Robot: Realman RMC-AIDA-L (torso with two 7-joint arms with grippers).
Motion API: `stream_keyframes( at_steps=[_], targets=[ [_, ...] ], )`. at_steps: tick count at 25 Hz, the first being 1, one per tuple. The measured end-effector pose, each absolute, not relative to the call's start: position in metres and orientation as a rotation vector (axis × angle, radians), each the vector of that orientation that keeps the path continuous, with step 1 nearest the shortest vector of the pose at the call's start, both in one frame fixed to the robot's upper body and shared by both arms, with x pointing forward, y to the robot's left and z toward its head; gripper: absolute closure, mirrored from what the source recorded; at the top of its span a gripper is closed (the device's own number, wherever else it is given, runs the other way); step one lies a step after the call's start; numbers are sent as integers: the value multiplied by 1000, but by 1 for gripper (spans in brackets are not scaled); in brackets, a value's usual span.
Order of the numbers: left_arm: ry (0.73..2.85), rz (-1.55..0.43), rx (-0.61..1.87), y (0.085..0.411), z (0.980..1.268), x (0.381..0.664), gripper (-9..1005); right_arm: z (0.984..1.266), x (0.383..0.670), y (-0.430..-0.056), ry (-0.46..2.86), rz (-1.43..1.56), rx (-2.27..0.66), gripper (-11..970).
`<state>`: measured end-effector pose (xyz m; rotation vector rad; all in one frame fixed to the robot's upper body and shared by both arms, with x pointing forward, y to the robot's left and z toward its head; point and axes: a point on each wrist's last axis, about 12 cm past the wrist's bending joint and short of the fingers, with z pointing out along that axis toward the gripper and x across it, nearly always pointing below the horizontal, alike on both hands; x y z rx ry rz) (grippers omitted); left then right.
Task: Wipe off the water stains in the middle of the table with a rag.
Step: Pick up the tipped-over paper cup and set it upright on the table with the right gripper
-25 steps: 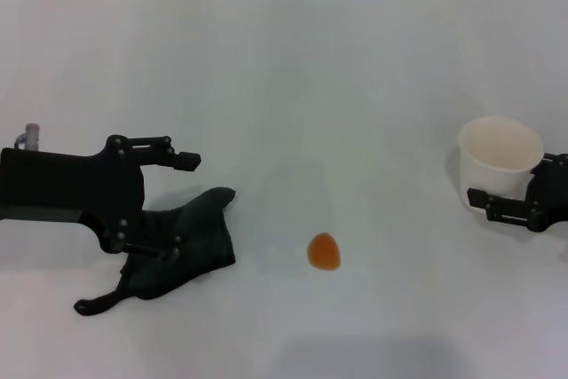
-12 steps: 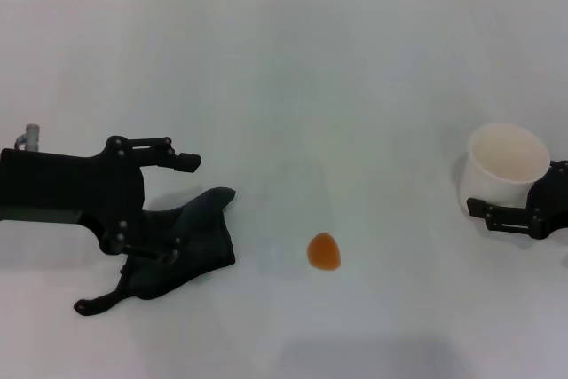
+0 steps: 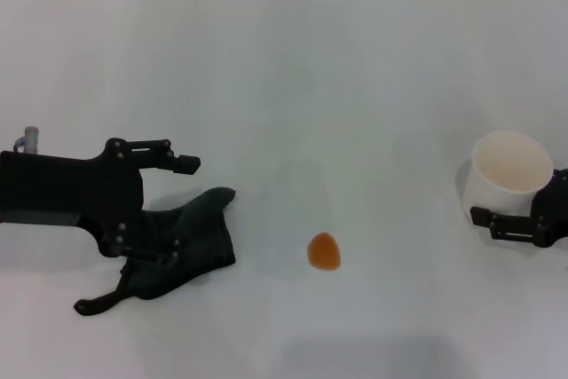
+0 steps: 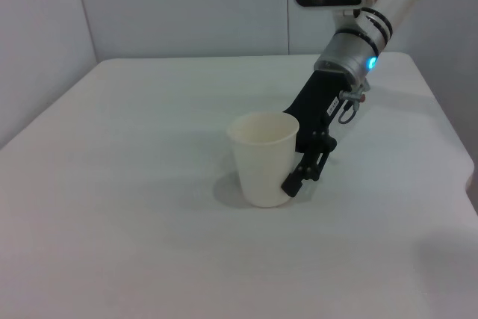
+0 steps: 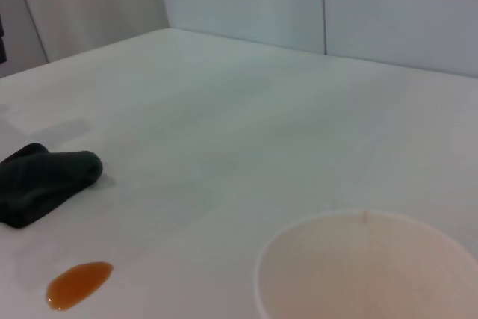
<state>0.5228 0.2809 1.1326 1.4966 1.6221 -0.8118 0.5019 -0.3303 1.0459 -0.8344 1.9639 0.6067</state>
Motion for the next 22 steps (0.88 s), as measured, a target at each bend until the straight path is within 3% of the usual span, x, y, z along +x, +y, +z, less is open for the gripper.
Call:
stream_keyframes(
  at_steps=[22],
  targets=[
    [1618,-812,1498,281,1133,523,143,1052,500,-329,1953,604,-855,162]
  ],
)
